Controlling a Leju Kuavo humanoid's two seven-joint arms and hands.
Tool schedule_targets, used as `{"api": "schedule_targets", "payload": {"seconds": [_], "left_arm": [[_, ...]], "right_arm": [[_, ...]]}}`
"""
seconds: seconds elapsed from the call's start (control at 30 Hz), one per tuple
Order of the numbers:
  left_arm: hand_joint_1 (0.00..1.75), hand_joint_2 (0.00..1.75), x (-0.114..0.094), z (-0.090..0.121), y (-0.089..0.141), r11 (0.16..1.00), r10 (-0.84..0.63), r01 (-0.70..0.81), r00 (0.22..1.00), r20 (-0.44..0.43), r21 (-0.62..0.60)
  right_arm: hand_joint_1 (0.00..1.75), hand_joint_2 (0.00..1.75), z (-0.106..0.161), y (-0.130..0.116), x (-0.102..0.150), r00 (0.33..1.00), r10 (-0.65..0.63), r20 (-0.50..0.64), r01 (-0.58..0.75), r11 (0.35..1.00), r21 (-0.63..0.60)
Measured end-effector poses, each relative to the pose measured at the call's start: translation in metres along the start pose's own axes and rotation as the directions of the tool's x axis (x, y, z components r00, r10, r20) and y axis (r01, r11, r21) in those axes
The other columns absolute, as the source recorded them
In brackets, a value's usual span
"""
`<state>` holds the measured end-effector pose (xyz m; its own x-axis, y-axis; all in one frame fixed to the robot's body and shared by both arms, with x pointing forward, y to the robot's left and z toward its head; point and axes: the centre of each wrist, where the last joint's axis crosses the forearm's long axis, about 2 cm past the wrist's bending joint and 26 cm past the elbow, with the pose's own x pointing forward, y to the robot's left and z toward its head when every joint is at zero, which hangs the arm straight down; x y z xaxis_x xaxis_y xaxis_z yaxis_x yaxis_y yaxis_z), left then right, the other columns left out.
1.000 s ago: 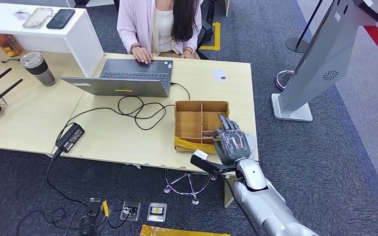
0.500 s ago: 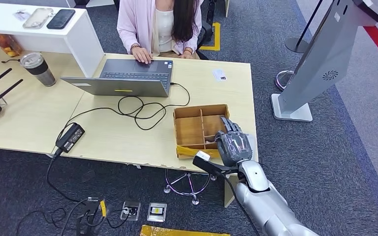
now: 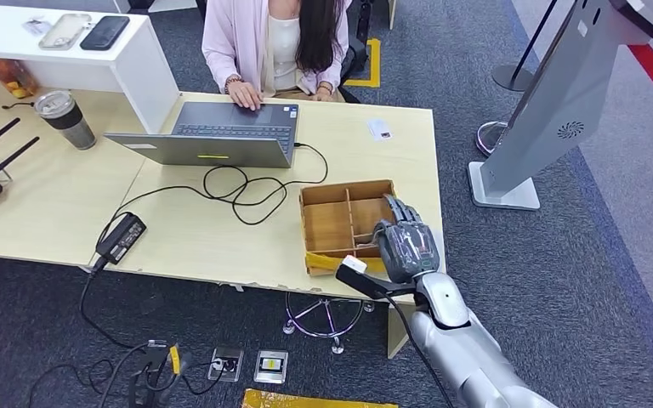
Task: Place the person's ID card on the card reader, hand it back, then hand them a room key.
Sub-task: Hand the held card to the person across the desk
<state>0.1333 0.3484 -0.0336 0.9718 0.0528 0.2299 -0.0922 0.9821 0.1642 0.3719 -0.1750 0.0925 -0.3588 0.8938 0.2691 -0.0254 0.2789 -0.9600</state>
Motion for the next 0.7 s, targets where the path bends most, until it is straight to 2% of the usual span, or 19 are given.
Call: {"api": "schedule_targets", "payload": {"seconds": [0.27, 0.53, 0.7], "left_arm": [[0.00, 0.00, 0.000, 0.001, 0.001, 1.000, 0.012, -0.011, 0.998, 0.062, -0.013], [0.00, 0.00, -0.003, -0.004, -0.009, 0.998, 0.018, -0.008, 0.983, 0.185, -0.060], [0.00, 0.00, -0.006, -0.011, -0.013, 0.991, 0.022, 0.014, 0.964, 0.265, -0.135]], "right_arm": [[1.75, 1.75, -0.042, -0.066, 0.014, 0.994, 0.062, 0.095, -0.047, 0.988, -0.150], [1.75, 1.75, -0.050, -0.088, 0.022, 0.992, 0.092, 0.086, -0.075, 0.980, -0.183], [1.75, 1.75, -0.057, -0.099, 0.022, 0.989, 0.134, 0.070, -0.118, 0.974, -0.194]]}}
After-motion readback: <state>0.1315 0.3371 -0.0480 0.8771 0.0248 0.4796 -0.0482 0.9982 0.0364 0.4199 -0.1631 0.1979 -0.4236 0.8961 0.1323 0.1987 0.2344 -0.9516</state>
